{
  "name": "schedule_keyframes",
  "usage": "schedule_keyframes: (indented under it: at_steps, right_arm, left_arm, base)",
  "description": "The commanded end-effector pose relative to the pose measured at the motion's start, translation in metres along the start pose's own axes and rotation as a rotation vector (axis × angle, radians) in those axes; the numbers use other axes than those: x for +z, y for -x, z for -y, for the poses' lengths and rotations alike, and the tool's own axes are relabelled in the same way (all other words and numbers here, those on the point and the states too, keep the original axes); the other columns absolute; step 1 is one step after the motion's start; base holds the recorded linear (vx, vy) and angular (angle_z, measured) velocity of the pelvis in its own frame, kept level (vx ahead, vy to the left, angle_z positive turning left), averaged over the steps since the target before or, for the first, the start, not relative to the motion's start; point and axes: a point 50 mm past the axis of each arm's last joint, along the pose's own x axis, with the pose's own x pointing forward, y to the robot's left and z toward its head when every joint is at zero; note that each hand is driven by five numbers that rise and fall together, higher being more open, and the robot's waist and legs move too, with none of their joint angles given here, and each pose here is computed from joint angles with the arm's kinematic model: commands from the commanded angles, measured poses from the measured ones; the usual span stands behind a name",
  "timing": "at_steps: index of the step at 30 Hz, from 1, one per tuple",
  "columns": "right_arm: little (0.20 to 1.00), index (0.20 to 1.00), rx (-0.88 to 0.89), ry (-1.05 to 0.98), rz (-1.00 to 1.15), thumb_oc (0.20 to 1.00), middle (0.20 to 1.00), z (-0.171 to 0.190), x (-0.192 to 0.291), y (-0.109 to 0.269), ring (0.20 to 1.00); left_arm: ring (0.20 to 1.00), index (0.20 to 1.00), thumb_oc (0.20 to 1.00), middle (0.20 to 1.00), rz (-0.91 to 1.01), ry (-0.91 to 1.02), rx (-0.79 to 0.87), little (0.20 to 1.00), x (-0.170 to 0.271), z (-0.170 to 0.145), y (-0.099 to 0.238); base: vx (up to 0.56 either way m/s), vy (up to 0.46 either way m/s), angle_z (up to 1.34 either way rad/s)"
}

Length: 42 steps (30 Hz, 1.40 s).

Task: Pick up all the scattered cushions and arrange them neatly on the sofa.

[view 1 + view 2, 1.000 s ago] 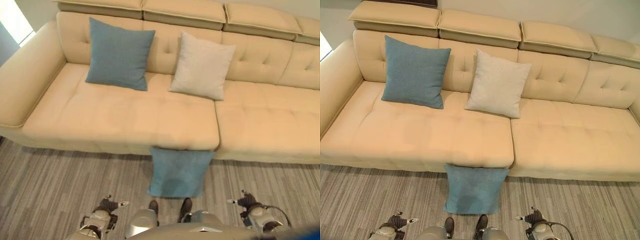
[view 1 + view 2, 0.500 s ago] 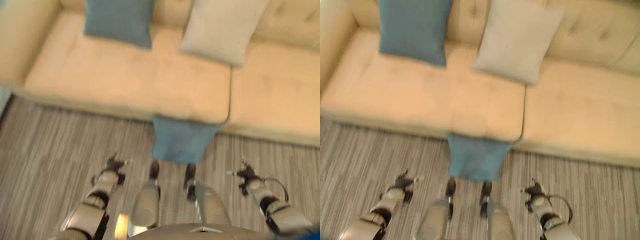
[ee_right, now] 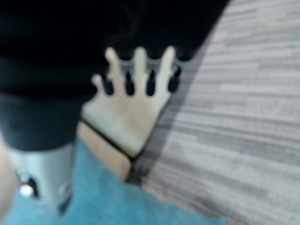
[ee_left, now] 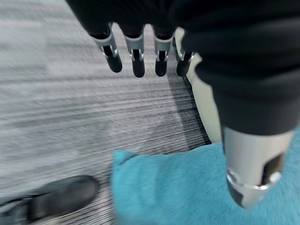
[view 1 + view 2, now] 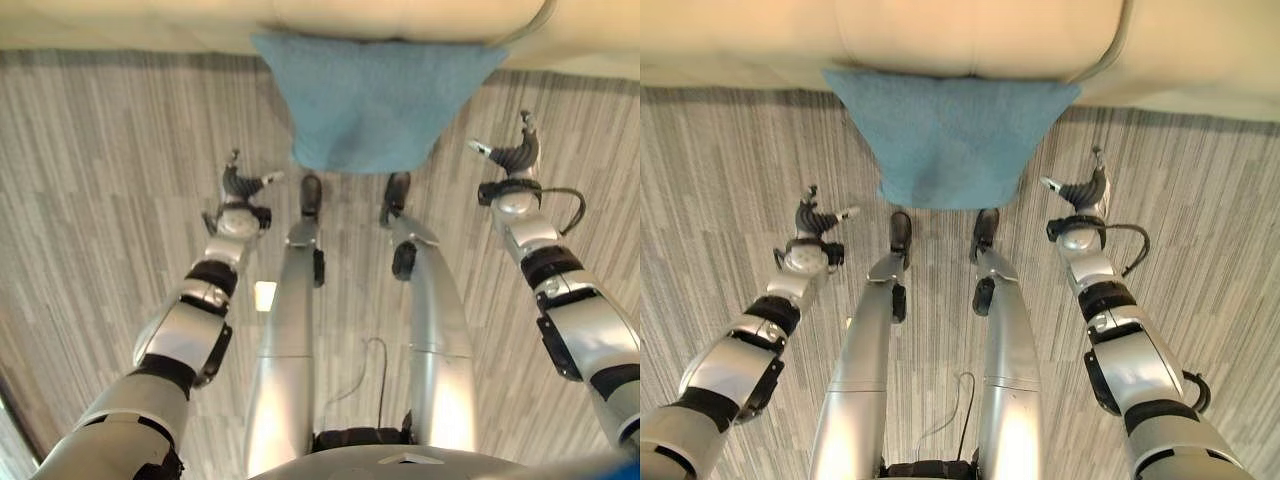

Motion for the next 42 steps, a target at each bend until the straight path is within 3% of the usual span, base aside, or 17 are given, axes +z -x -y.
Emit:
schedule_keyframes:
  at_steps: [1,8,18,24,30,40,41,42]
  right_arm:
    - [1.000,1.000,-0.046,0.000,-0.031,1.000,1.000,0.008,-0.031,0.016,1.000]
    - [1.000,1.000,-0.086,-0.052,0.044,1.000,1.000,0.009,0.000,0.002,1.000]
    - [1.000,1.000,-0.119,-0.083,0.093,1.000,1.000,0.015,0.014,-0.003,1.000]
    - [1.000,1.000,-0.119,-0.114,0.118,1.000,1.000,0.027,0.022,-0.009,1.000]
    - [1.000,1.000,0.028,-0.164,0.291,1.000,1.000,-0.012,0.084,-0.005,1.000]
    - [1.000,1.000,0.202,-0.148,0.349,1.000,1.000,-0.057,0.121,0.008,1.000]
    - [0.200,0.200,0.247,-0.154,0.372,0.200,0.200,-0.068,0.131,0.014,0.200]
    - [0.200,0.200,0.271,-0.163,0.388,0.200,0.200,-0.074,0.137,0.018,0.200]
  left_arm:
    - [1.000,1.000,1.000,1.000,-0.032,0.016,0.082,1.000,-0.025,-0.018,0.007]
    - [1.000,1.000,1.000,1.000,0.123,0.066,0.092,1.000,0.040,-0.019,-0.013]
    - [1.000,1.000,1.000,1.000,0.240,0.103,0.071,1.000,0.083,-0.013,-0.017]
    - [1.000,1.000,1.000,1.000,0.306,0.180,-0.019,1.000,0.108,0.012,-0.009]
    - [1.000,1.000,1.000,1.000,0.398,0.184,-0.099,1.000,0.139,0.037,0.002]
    - [1.000,1.000,1.000,1.000,0.436,0.227,-0.174,1.000,0.157,0.066,0.015]
    - [0.504,0.504,0.504,0.504,0.445,0.258,-0.186,0.504,0.162,0.069,0.018]
    - [0.200,0.200,0.200,0.200,0.448,0.289,-0.187,0.200,0.164,0.067,0.018]
  base:
    - [0.03,0.073,-0.02]
    - [0.06,0.061,-0.02]
    - [0.04,0.043,-0.06]
    - [0.05,-0.023,-0.07]
    - [0.04,-0.062,0.03]
    - [0.00,-0.019,0.00]
    - [0.00,0.000,0.00]
    - [0.00,0.000,0.00]
